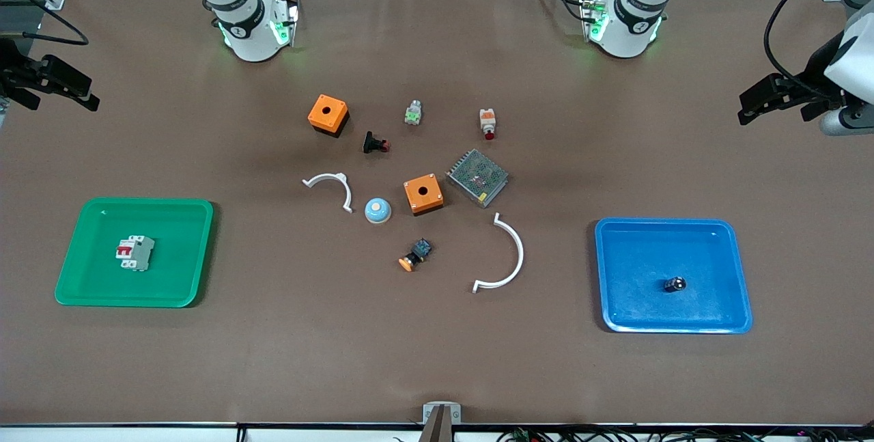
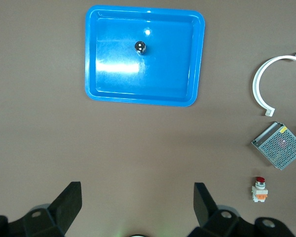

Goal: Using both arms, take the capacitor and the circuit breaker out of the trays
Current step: 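Move the left gripper down over the black capacitor in the blue tray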

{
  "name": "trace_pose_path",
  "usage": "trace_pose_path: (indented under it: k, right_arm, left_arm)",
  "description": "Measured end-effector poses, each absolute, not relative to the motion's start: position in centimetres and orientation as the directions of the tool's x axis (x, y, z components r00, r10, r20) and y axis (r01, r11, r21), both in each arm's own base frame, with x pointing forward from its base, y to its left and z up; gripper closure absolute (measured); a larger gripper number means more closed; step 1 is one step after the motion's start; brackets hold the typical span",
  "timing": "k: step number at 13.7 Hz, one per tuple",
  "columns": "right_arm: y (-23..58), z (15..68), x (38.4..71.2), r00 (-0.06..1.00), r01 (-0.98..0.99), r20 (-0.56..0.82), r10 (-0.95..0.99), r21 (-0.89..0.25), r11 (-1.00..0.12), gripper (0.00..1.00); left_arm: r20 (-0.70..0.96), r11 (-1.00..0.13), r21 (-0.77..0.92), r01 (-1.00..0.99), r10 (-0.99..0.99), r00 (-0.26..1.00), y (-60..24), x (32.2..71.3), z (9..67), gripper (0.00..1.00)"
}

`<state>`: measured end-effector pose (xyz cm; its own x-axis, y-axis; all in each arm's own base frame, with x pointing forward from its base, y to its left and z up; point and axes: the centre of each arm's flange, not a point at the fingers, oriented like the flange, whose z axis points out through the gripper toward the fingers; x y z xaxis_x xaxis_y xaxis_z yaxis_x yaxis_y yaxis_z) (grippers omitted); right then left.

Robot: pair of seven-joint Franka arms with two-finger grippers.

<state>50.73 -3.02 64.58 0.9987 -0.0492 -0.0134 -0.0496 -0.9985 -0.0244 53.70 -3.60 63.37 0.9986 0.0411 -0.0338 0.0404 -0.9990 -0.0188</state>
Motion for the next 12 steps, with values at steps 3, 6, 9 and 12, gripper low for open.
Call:
trace_pose_path:
  k: [3, 6, 9, 12]
  right_arm:
    - [-3.0, 64.6, 50.7, 0.999, -0.049, -0.013, -0.049, -0.024, -0.998, 0.00]
    - [-3.0, 64.6, 50.7, 0.999, -0.049, -0.015, -0.049, -0.024, -0.998, 0.00]
    - [-3.0, 64.5, 50.7, 0.999, -0.049, -0.016, -0.049, -0.024, -0.998, 0.00]
    - [-3.0, 64.6, 50.7, 0.999, -0.050, -0.013, -0.050, -0.025, -0.998, 0.00]
  left_arm:
    - [-0.034, -0.999, -0.019, 0.041, 0.041, 0.999, -3.6, 53.7, 63.4, 0.00]
    - [-0.046, -0.997, -0.059, 0.040, 0.042, 0.998, -3.2, 54.6, 62.4, 0.00]
    - [-0.034, -0.997, -0.069, 0.037, 0.040, 0.999, -3.2, 57.9, 59.1, 0.00]
    - [-0.010, -0.997, -0.061, 0.049, 0.050, 0.999, -2.5, 63.0, 51.7, 0.00]
